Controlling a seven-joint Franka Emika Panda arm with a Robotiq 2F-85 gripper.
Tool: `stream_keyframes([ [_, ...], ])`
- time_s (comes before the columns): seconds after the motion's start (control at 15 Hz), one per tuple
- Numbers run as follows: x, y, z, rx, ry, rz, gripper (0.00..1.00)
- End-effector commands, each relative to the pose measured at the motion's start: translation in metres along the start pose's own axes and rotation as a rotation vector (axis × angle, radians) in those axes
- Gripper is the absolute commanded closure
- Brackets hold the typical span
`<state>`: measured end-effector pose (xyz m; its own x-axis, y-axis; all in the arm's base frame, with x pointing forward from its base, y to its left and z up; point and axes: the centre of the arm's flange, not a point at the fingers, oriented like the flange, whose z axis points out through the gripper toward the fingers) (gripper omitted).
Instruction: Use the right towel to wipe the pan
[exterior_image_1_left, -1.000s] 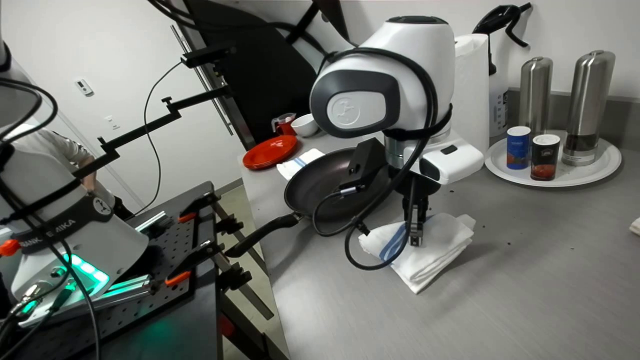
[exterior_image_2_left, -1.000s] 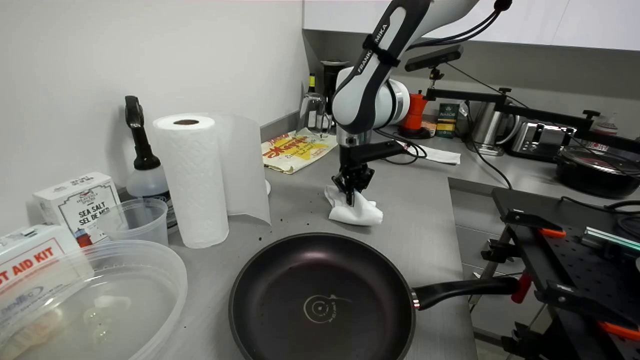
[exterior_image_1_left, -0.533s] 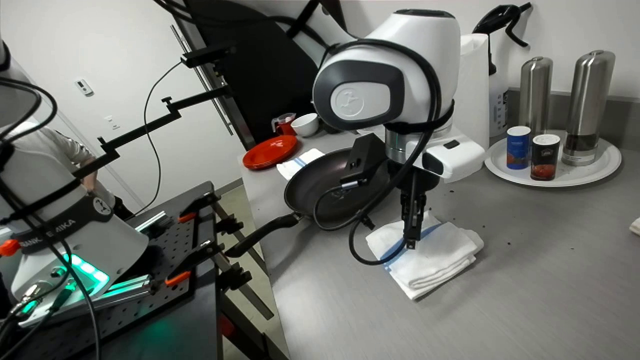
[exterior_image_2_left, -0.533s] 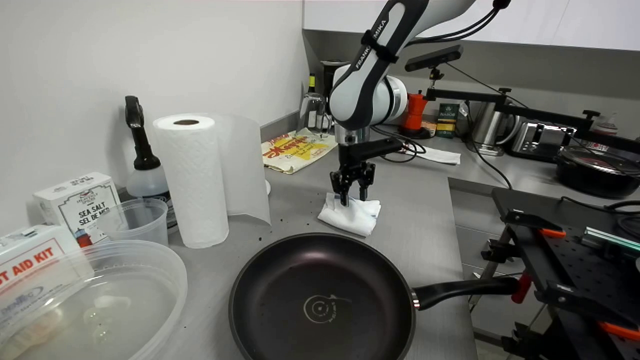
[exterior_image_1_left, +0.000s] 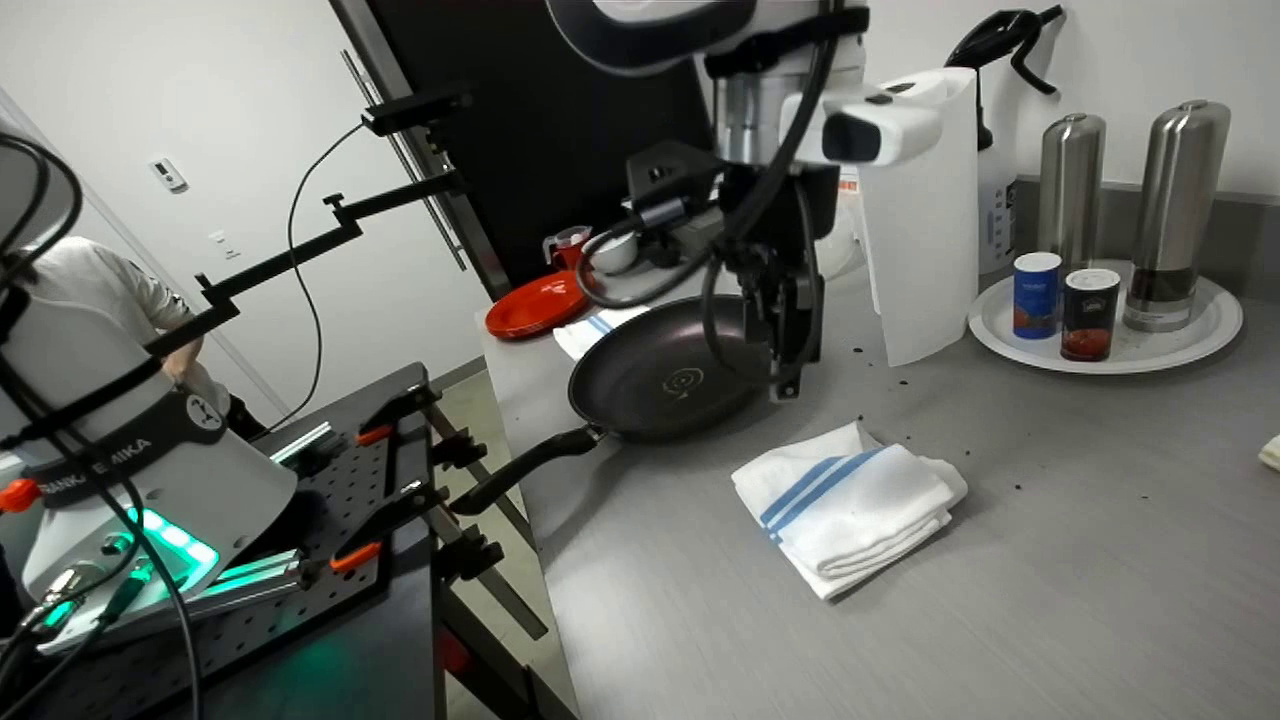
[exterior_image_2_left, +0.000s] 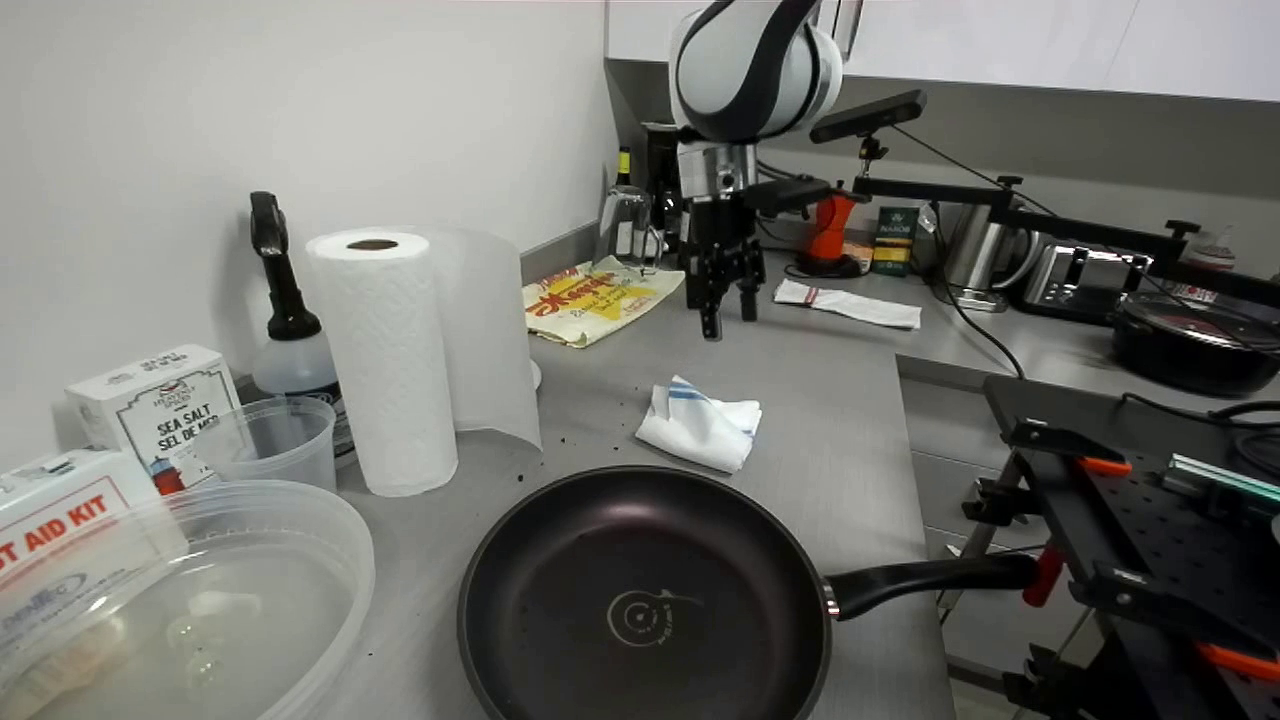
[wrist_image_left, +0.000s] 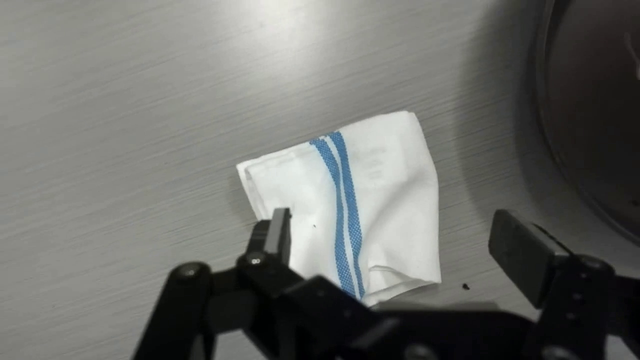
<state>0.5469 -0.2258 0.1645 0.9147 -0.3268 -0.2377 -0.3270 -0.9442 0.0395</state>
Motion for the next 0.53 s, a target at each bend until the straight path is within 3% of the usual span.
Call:
stream_keyframes([
  [0.0, -0.064, -0.008, -0.05, -0.091, -0.016, -0.078, 0.0],
  [0.27, -0.131, -0.013, -0.061, -0.199, -0.153, -0.163, 0.0],
  [0.33, -0.082, -0.008, -0.05, -0.148, -0.105, -0.137, 0.0],
  [0.47, -0.091, -0.009, -0.055, -0.15, -0.107, -0.141, 0.0],
])
